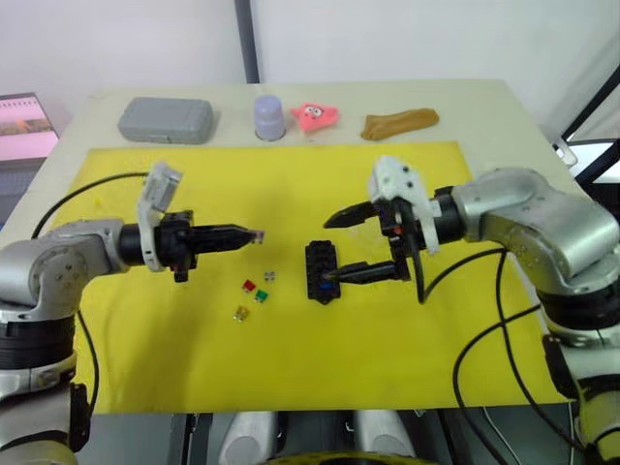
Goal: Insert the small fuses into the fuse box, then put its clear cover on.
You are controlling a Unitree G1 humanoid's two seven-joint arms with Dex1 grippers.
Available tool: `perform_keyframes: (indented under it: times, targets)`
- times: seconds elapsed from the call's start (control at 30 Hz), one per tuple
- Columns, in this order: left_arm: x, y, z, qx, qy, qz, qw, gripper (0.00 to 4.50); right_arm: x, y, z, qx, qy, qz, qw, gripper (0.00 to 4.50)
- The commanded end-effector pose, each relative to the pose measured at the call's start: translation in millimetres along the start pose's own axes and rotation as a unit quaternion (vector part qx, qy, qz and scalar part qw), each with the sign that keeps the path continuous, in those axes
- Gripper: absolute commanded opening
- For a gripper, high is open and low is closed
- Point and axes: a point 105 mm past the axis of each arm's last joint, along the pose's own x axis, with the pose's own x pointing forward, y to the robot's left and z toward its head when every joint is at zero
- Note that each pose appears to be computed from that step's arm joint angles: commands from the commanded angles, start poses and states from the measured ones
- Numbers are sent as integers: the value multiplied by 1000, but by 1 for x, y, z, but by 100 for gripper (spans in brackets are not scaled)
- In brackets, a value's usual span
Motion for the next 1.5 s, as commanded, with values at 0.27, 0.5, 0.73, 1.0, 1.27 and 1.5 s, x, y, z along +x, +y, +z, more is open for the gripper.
perform_keyframes:
  times: [0.27, 0.5, 0.73, 1.0, 1.27, 1.5]
  targets:
    - [31, -15, 19, 115, 4, -42, 993, 0, 5, 3, 17, 61, -27, 17, 998, 157]
    - [37, -15, 16, 119, 6, -52, 991, 0, 10, 4, 20, 64, -33, 16, 997, 157]
    - [40, -15, 15, 126, 8, -50, 991, 0, 11, 8, 20, 60, -31, 23, 997, 157]
    - [40, -14, 16, 127, 7, -45, 991, 0, 13, 8, 20, 58, -29, 26, 998, 3]
    - [38, -12, 15, 119, 19, -34, 992, 0, 14, 6, 18, 56, -25, 19, 998, 3]
    - [32, -5, -10, 141, 112, -5, 984, 232, 12, 1, -1, -31, 41, -15, 999, 0]
